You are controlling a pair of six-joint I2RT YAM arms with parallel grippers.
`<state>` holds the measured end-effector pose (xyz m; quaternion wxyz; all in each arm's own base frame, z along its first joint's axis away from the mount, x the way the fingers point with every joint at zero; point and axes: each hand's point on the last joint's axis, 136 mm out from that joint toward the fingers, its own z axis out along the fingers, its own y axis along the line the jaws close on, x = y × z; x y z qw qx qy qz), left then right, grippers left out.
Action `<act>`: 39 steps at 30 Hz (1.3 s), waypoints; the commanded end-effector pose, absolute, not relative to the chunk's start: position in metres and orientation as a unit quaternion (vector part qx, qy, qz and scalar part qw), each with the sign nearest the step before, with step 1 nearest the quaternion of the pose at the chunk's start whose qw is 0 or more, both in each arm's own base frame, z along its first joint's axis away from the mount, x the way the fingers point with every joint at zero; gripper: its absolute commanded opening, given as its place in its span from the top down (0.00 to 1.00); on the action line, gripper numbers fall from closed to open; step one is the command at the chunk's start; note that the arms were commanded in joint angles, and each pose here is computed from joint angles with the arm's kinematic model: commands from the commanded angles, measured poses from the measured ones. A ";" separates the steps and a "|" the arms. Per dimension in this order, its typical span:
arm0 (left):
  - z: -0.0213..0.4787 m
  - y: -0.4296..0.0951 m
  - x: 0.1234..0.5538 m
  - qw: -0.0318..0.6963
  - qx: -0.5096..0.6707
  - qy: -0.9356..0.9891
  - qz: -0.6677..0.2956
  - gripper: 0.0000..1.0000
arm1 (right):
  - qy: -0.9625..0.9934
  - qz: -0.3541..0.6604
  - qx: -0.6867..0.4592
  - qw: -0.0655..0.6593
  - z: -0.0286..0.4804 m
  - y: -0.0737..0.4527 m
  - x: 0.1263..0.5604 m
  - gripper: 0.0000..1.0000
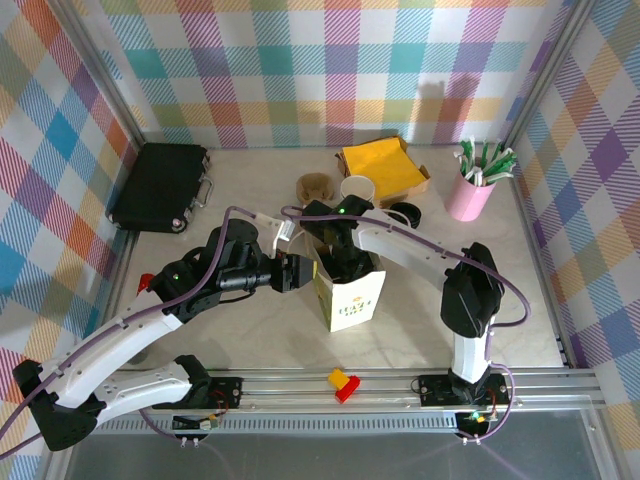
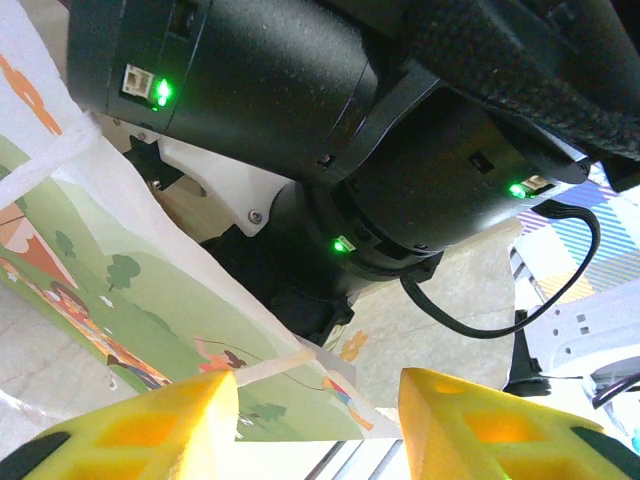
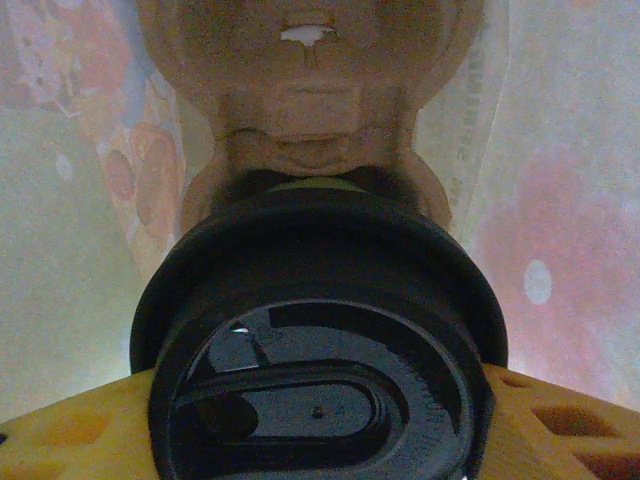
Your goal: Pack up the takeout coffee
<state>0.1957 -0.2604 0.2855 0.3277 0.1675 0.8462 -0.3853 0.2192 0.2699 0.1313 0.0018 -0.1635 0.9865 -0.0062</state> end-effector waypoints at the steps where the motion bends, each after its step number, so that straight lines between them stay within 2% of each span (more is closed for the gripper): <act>1: 0.289 -0.260 0.199 0.333 0.162 0.843 -0.390 0.54 | 0.986 -0.003 -0.166 -0.015 0.121 0.269 0.216 0.52; 23: 0.288 -0.263 0.200 0.329 0.163 0.844 -0.391 0.54 | 0.986 -0.004 -0.163 -0.021 0.106 0.267 0.217 0.50; 32: 0.289 -0.261 0.200 0.331 0.161 0.845 -0.389 0.54 | 0.987 0.000 -0.158 -0.009 0.124 0.268 0.220 0.43; 39: 0.287 -0.259 0.200 0.330 0.158 0.848 -0.384 0.54 | 0.988 0.011 -0.154 0.010 0.147 0.269 0.223 0.31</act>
